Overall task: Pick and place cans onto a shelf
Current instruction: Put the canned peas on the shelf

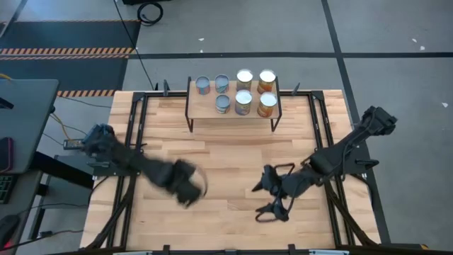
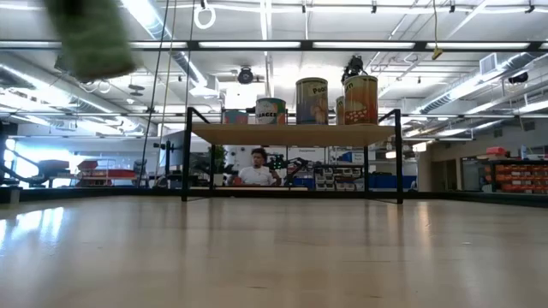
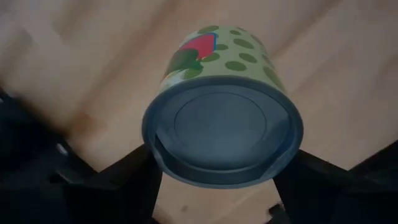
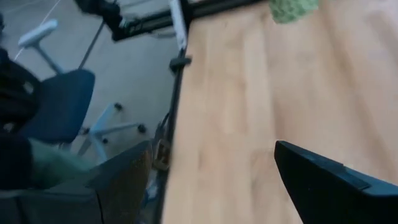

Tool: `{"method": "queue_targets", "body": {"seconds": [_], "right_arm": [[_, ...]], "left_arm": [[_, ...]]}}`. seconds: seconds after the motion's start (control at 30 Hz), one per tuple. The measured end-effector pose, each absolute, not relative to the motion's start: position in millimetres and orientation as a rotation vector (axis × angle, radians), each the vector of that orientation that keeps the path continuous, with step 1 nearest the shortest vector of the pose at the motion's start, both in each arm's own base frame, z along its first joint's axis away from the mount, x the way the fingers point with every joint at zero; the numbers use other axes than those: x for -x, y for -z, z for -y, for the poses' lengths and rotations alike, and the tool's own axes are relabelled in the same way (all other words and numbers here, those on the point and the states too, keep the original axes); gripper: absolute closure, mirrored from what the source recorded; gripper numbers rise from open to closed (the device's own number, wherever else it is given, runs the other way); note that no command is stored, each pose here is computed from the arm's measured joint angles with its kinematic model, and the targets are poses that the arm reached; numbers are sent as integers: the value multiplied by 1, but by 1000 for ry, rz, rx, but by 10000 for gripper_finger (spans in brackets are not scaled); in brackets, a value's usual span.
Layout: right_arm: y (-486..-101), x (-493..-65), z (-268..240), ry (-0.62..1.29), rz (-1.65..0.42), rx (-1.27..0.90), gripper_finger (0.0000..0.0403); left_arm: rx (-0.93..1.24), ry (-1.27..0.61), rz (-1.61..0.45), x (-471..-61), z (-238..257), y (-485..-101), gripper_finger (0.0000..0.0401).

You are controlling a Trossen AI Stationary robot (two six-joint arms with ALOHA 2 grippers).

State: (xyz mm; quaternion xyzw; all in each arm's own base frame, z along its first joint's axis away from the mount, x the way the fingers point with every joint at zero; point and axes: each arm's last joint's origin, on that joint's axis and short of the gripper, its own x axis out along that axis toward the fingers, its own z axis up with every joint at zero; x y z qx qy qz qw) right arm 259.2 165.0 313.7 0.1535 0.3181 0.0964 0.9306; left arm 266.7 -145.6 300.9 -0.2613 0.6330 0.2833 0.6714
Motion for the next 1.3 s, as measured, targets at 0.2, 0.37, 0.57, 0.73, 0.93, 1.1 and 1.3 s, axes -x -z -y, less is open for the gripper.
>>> {"method": "queue_targets", "body": {"seconds": [0.2,0.37,0.57,0.73,0.93,1.1,1.3], "right_arm": [[-331,-264,-127,-95,-557,-258,56],[-333,-274,-94,48,-527,-202,56],[-330,-284,-61,202,-520,-192,56],[-331,-288,-39,273,-514,-202,56],[-331,-291,-17,302,-519,-175,56],[-332,-292,-14,211,-526,-82,56],[-352,-278,-17,77,-464,50,56]], "left_arm": [[639,-629,-1319,-297,42,-362,130],[701,-677,-1202,-295,-46,-388,131],[758,-830,-1159,-280,-115,-386,131],[791,-847,-1114,-281,-136,-382,130],[856,-865,-1097,-297,-152,-365,129],[894,-928,-1120,-306,-159,-351,128],[977,-997,-1117,-312,-161,-342,127]]}}
